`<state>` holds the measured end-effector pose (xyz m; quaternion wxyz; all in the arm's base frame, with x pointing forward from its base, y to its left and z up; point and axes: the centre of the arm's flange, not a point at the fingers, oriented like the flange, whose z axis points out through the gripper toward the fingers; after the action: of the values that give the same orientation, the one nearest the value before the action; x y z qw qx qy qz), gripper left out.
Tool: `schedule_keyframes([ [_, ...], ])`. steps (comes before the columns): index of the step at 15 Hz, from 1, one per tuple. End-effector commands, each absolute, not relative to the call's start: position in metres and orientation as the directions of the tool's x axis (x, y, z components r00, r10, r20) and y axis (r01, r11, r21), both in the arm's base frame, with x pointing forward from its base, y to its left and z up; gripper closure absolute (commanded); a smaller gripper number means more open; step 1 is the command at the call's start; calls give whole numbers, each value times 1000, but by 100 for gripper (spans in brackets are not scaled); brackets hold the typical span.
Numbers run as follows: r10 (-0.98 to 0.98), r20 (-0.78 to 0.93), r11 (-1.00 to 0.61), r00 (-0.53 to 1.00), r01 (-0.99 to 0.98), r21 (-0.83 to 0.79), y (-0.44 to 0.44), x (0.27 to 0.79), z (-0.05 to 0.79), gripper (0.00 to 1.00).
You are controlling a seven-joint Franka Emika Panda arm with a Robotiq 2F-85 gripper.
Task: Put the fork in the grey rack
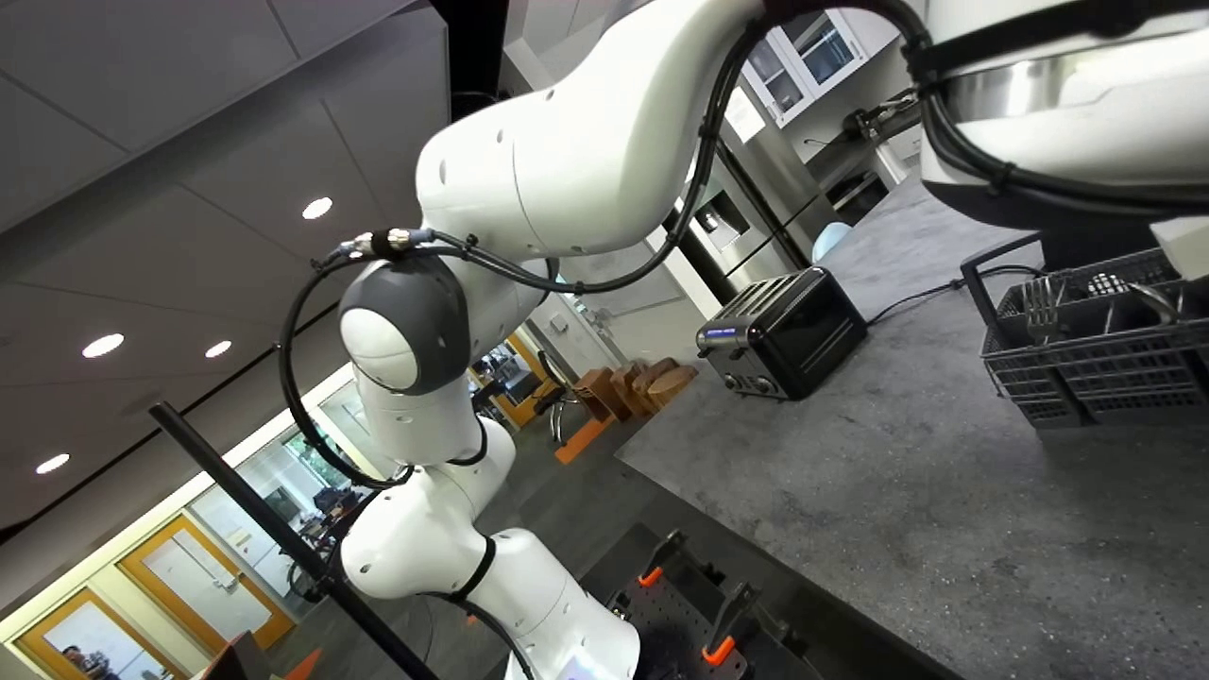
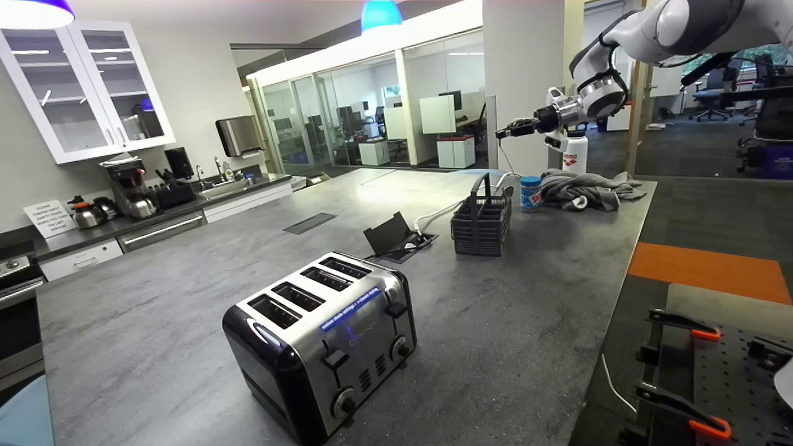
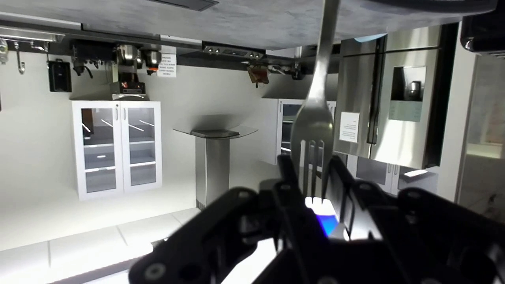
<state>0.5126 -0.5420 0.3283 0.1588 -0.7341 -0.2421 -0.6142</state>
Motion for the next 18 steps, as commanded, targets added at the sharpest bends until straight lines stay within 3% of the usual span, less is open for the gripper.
schedule_keyframes([
  [1, 116, 992, -808, 40, 585, 71, -540, 515, 321, 94],
  [9, 119, 986, -745, -118, 645, 167, -529, 515, 293, 94],
  [18, 78, 984, -772, -161, 615, 162, -538, 515, 259, 94],
])
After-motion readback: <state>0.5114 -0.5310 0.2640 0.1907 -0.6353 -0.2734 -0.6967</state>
